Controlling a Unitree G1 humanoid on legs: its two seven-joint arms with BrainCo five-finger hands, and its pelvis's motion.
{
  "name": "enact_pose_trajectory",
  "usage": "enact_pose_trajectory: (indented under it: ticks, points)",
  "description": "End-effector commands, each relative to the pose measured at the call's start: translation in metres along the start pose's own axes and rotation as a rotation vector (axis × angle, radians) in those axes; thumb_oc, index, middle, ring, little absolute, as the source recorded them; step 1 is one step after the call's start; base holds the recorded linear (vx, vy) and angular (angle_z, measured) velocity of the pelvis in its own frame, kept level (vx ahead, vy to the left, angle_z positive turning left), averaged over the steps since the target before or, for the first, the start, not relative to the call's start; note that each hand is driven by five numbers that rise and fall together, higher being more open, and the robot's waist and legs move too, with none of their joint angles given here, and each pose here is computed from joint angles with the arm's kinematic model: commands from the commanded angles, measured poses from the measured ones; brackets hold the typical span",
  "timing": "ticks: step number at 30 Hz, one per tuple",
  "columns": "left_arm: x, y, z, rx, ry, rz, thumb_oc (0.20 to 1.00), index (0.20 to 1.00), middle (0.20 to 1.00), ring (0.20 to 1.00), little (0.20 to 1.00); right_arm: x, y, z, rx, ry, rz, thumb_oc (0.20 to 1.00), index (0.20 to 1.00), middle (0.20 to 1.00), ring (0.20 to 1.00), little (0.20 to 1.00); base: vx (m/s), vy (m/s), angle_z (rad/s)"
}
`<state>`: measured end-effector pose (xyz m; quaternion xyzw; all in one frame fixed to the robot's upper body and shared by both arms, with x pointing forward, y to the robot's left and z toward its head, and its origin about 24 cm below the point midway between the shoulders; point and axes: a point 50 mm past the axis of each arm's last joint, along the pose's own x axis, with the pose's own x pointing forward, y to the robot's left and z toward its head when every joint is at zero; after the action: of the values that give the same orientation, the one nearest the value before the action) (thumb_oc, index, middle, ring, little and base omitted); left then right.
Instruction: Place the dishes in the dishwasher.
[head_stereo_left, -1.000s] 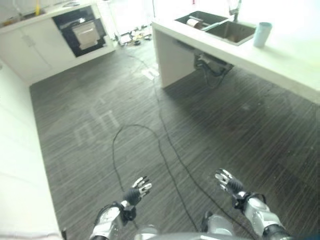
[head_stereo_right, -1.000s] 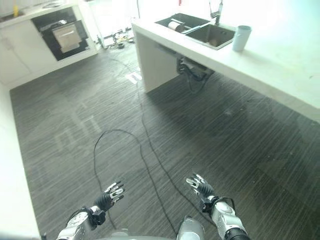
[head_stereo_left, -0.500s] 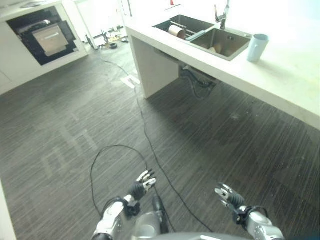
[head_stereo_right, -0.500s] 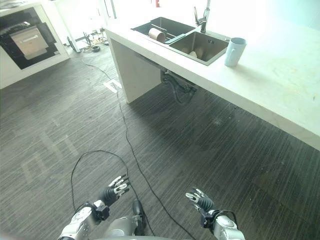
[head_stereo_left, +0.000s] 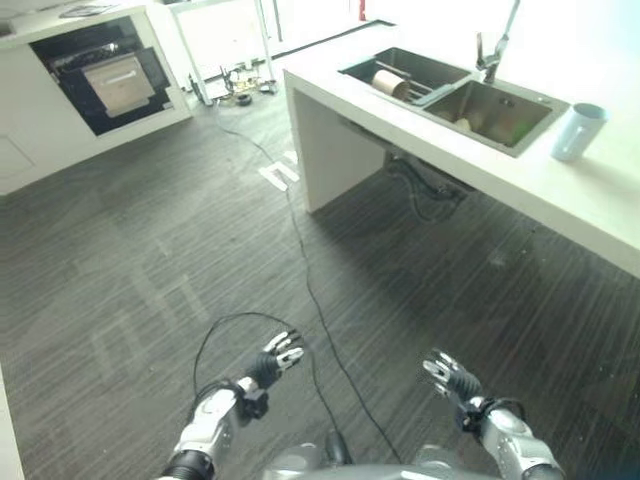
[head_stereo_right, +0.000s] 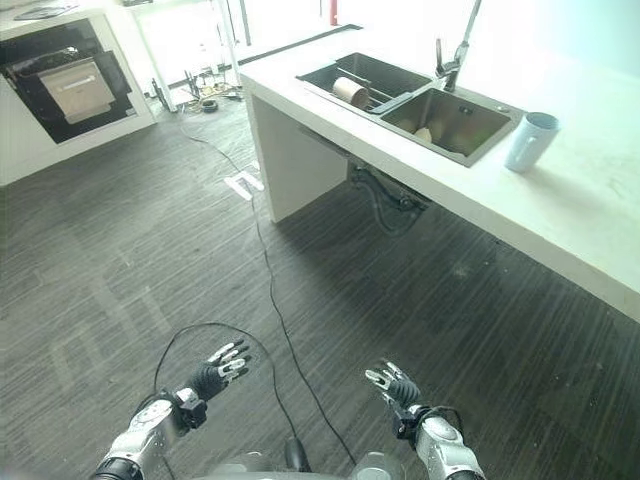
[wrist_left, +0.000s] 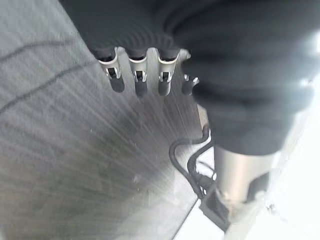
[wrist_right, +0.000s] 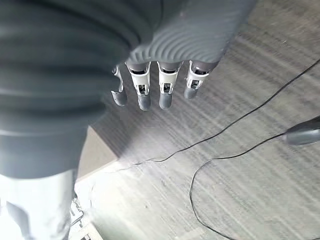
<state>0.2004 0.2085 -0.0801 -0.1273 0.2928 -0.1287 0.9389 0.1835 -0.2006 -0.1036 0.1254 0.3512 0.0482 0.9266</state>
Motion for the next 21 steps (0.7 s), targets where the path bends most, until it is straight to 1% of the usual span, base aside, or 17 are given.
enact_pose_trajectory:
  ticks: [1, 3, 8, 10, 12, 14, 17, 21]
  points:
    - [0.006, -0.012, 0.021, 0.050, -0.082, -0.060, 1.000, 1.000, 1.000, 1.000, 1.000, -0.004, -0.007, 0.016, 0.006, -0.085, -0.002, 1.000, 1.000, 1.000, 1.000, 1.000, 0.23, -0.016, 0.80]
    - [0.008, -0.015, 0.016, 0.055, -0.069, -0.062, 1.000, 1.000, 1.000, 1.000, 1.000, -0.004, -0.008, 0.011, 0.027, -0.082, 0.007, 1.000, 1.000, 1.000, 1.000, 1.000, 0.31, -0.021, 0.56]
    - [0.004, -0.015, 0.007, 0.074, -0.062, -0.092, 1.000, 1.000, 1.000, 1.000, 1.000, -0.001, -0.006, 0.014, 0.041, -0.099, 0.010, 1.000, 1.000, 1.000, 1.000, 1.000, 0.32, -0.049, 0.14]
    - [0.004, -0.014, 0.006, 0.070, -0.058, -0.092, 1.000, 1.000, 1.000, 1.000, 1.000, -0.002, -0.007, 0.015, 0.044, -0.102, 0.005, 1.000, 1.000, 1.000, 1.000, 1.000, 0.43, -0.180, 0.37]
    - [0.003, -0.017, -0.001, 0.020, -0.053, -0.092, 1.000, 1.000, 1.000, 1.000, 1.000, 0.002, -0.005, 0.019, 0.043, -0.092, 0.003, 1.000, 1.000, 1.000, 1.000, 1.000, 0.65, -0.298, 0.55]
    - [0.003, -0.018, -0.002, 0.016, -0.056, -0.087, 1.000, 1.000, 1.000, 1.000, 1.000, 0.003, -0.005, 0.021, 0.036, -0.090, 0.010, 1.000, 1.000, 1.000, 1.000, 1.000, 0.31, -0.175, -0.24]
    - [0.004, -0.019, -0.003, -0.036, -0.072, -0.073, 1.000, 1.000, 1.000, 1.000, 1.000, 0.002, -0.010, 0.025, -0.027, -0.064, 0.013, 1.000, 1.000, 1.000, 1.000, 1.000, 0.37, -0.146, -0.48]
    - [0.008, -0.023, 0.000, -0.038, -0.081, -0.089, 1.000, 1.000, 1.000, 1.000, 1.000, 0.000, -0.016, 0.025, -0.024, -0.059, 0.000, 1.000, 1.000, 1.000, 1.000, 1.000, 0.18, 0.000, -0.24]
